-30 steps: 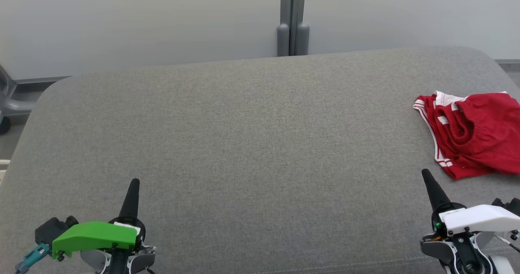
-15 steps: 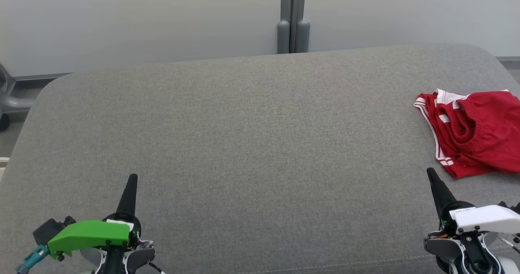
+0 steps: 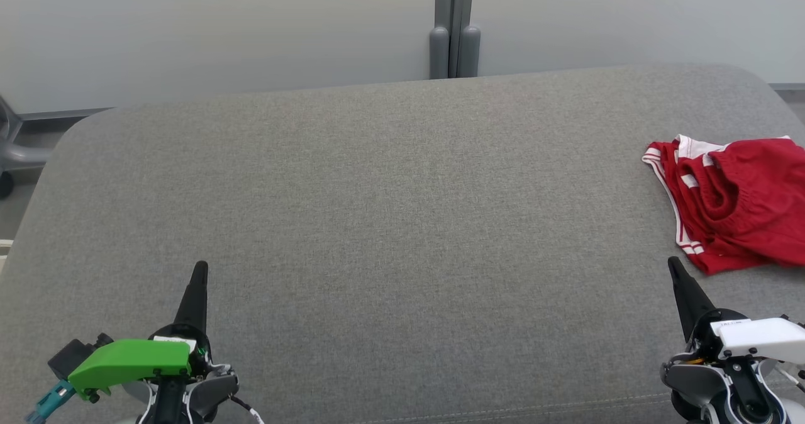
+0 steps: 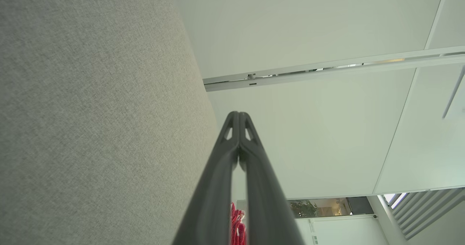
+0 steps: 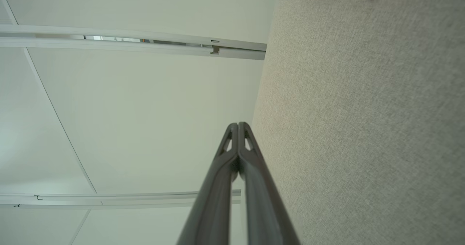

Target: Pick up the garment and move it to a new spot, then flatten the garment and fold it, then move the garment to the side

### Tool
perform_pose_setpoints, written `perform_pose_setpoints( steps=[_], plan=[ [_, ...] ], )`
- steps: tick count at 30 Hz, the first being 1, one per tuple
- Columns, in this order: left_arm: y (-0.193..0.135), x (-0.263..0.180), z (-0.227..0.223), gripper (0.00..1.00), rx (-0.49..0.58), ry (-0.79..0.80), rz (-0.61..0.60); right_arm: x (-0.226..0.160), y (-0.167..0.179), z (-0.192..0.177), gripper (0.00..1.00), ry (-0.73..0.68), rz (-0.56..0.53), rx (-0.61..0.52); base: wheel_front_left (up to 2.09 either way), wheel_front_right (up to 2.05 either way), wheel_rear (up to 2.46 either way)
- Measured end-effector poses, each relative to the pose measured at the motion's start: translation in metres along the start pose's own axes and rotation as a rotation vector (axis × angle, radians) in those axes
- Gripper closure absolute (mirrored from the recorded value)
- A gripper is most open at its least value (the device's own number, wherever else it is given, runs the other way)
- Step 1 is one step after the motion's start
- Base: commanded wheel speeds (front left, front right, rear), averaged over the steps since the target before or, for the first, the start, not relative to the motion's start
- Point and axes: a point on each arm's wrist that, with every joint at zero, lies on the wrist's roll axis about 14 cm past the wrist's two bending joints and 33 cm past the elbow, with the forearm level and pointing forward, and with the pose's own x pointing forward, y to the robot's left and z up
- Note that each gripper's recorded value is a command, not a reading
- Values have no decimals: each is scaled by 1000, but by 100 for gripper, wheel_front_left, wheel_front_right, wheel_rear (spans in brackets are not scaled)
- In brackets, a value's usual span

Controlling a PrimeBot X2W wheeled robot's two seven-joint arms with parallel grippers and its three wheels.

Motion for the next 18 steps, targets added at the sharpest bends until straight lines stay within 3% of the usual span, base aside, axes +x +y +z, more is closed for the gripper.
perform_pose_setpoints(
  steps=[18],
  plan=[
    [-4, 5, 5, 100, -120, -29, -42, 3, -1, 8, 100, -21, 9, 128, 0, 0, 0]
  ],
)
